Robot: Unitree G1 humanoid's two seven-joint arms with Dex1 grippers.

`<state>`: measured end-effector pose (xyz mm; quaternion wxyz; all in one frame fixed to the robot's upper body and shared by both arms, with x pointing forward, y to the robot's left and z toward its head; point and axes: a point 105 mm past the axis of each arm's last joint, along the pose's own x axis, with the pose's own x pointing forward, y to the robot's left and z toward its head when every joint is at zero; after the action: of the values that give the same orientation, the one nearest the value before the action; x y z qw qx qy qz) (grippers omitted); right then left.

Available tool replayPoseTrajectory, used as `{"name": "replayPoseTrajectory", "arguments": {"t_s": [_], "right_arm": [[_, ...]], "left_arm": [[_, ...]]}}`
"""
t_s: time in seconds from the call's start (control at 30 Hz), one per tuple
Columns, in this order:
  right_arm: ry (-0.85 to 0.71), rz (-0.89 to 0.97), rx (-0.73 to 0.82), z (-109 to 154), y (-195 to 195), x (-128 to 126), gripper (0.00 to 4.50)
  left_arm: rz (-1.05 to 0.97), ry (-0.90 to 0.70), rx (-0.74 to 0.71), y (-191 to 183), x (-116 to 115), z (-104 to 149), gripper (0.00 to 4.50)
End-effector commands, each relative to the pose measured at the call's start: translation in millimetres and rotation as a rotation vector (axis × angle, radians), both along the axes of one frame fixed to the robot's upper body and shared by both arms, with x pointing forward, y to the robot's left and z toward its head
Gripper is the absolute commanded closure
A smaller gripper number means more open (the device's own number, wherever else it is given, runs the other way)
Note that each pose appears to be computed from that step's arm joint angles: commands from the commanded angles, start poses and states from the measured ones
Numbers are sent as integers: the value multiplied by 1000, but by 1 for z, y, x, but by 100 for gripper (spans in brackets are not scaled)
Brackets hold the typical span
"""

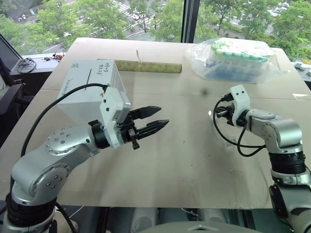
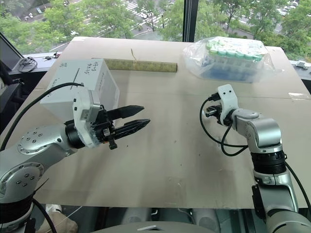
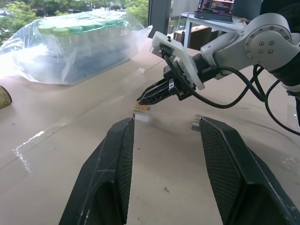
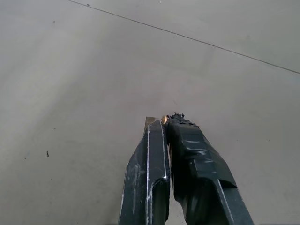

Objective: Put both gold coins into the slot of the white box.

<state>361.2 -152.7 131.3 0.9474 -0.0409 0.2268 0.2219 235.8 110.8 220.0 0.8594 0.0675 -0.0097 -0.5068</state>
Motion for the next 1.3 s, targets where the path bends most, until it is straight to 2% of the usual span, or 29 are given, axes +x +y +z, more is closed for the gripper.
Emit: {"name": "replayPoseTrajectory", "arguments": {"t_s": [0.03, 0.2, 0.5, 0.53, 0.57, 0.67, 1.0, 1.07, 1.3], "right_arm": [[-75, 0, 55, 24, -8, 0, 429], [-127, 18, 96, 38, -14, -4, 429], [-105, 47, 84, 33, -12, -10, 429], [-104, 45, 84, 32, -12, -11, 378], [-100, 40, 77, 31, -13, -11, 357], [-72, 26, 69, 25, -12, -13, 232], [-51, 29, 52, 17, -6, -13, 232], [-49, 31, 46, 14, -5, -12, 270], [-54, 30, 36, 12, -4, -9, 270]], "left_arm": [[-11, -35, -34, -1, -2, 7, 230], [-4, -12, -108, 2, 4, 12, 230], [-16, -9, -106, 2, 8, 11, 230], [-17, -9, -104, 2, 8, 11, 230], [-18, -10, -101, 3, 8, 11, 230], [-21, -13, -94, 2, 8, 10, 230], [-27, -19, -79, 0, 7, 9, 230], [-27, -20, -76, 0, 7, 9, 230], [-25, -22, -67, 0, 6, 9, 230]]}}
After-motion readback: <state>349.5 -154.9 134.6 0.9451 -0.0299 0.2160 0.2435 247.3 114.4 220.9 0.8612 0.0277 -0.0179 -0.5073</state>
